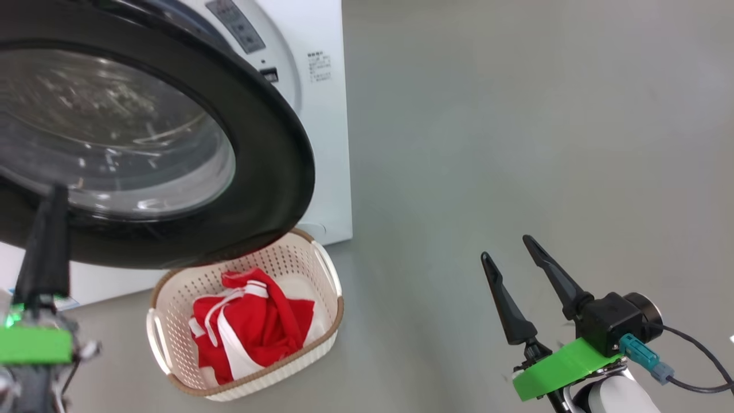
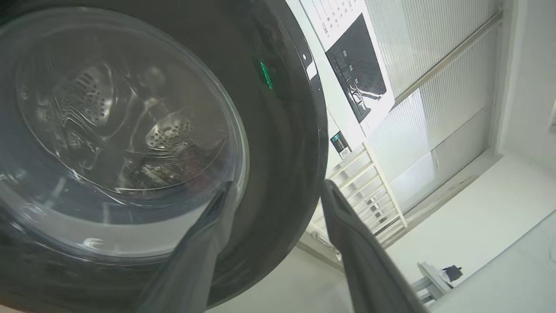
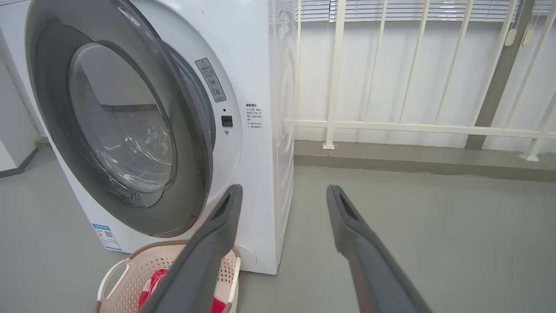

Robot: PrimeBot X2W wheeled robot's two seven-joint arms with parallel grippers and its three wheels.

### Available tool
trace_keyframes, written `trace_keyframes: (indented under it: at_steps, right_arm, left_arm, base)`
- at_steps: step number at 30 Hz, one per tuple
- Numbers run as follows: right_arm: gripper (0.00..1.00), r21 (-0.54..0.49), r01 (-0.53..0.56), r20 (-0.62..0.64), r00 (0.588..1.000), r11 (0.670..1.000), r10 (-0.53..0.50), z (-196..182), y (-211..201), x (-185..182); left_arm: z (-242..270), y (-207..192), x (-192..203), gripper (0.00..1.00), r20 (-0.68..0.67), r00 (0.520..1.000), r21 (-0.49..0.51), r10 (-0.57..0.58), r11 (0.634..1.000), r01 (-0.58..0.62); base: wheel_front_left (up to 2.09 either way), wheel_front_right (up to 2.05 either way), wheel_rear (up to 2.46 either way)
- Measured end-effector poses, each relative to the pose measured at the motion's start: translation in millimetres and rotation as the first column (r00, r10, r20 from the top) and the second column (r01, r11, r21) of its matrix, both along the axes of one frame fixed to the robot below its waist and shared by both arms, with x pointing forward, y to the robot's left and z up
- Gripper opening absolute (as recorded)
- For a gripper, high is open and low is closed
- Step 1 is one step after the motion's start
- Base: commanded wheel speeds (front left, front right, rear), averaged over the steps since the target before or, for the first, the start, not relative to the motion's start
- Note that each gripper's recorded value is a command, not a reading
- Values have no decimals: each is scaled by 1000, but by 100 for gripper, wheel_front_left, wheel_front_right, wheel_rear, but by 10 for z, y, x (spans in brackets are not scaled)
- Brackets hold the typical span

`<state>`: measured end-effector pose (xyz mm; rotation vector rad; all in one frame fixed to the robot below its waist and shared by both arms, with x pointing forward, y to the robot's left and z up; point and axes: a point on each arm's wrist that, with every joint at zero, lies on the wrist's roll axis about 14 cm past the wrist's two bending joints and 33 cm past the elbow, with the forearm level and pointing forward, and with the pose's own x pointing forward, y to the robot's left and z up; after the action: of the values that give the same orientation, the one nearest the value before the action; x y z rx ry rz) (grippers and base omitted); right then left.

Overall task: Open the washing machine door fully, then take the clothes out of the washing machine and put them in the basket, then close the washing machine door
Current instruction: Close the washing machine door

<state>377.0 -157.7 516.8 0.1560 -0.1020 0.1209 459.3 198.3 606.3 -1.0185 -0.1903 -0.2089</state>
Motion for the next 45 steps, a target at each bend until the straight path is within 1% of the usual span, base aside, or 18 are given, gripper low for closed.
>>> trace_keyframes:
  at_steps: [2, 4, 6, 9, 13, 14, 15, 16, 17, 20, 23, 24, 29, 34, 37, 45]
  right_arm:
    - [100, 2, -2, 10, 1000, 1000, 2, 32, 9, -35]
    - [100, 4, -1, 8, 1000, 1000, 1, 24, 12, -90]
    - [100, 6, 3, 11, 1000, 1000, -3, 32, 1, -132]
    - [100, 8, 18, 28, 999, 1000, -18, 89, -49, -149]
    - [100, 12, 17, 35, 999, 1000, -17, 107, -41, -184]
    - [100, 15, 23, 30, 999, 1000, -23, 87, -58, -202]
    - [100, 16, 30, 26, 999, 999, -30, 71, -81, -221]
    - [100, 16, 31, 25, 999, 999, -31, 68, -86, -229]
    - [100, 16, 29, 29, 999, 999, -30, 80, -80, -237]
    - [100, 19, 24, 36, 999, 1000, -25, 98, -60, -264]
    - [100, 20, 28, 52, 998, 999, -29, 149, -73, -269]
    - [100, 20, 31, 56, 998, 999, -32, 162, -84, -272]
    - [100, 22, 35, 40, 999, 999, -36, 101, -93, -332]
    - [100, 23, 32, 36, 999, 999, -32, 87, -80, -341]
    - [100, 23, 29, 36, 999, 999, -29, 89, -70, -337]
    - [100, 22, 20, 36, 999, 1000, -21, 87, -44, -326]
  left_arm:
    - [-76, 64, -131, 100, 3, 998, 117, 55, 992, -55]
    - [-143, 112, -263, 100, 18, 994, 190, 104, 976, -105]
    - [-180, 136, -383, 100, 45, 990, 282, 133, 949, -140]
    - [-257, 175, -538, 100, 71, 986, 412, 153, 896, -169]
    - [-392, 240, -705, 100, 84, 982, 578, 167, 795, -185]
    - [-425, 253, -738, 100, 82, 982, 605, 171, 774, -186]
    - [-454, 265, -774, 100, 79, 981, 614, 180, 766, -190]
    - [-482, 269, -798, 100, 71, 979, 607, 190, 771, -194]
    - [-500, 261, -820, 100, 70, 979, 614, 193, 765, -195]
    - [-537, 331, -906, 100, 75, 970, 665, 231, 714, -222]
    - [-588, 343, -983, 100, 81, 966, 724, 244, 652, -225]
    - [-621, 331, -1008, 100, 77, 967, 739, 244, 638, -219]
    - [-779, 363, -1065, 100, 43, 961, 774, 271, 599, -204]
    - [-871, 402, -1109, 100, 18, 954, 774, 299, 599, -202]
    - [-894, 418, -1125, 100, 14, 953, 780, 302, 593, -199]
    - [-927, 416, -1146, 100, 5, 950, 780, 311, 594, -198]
  base:
    - [0, 0, 0]
    - [0, 0, 0]
    - [0, 0, 0]
    - [0, 0, 0]
    - [0, 0, 0]
    - [0, 0, 0]
    - [0, 0, 0]
    - [0, 0, 0]
    - [0, 0, 0]
    - [0, 0, 0]
    - [0, 0, 0]
    - [0, 0, 0]
    - [0, 0, 0]
    - [0, 0, 0]
    - [0, 0, 0]
    - [0, 0, 0]
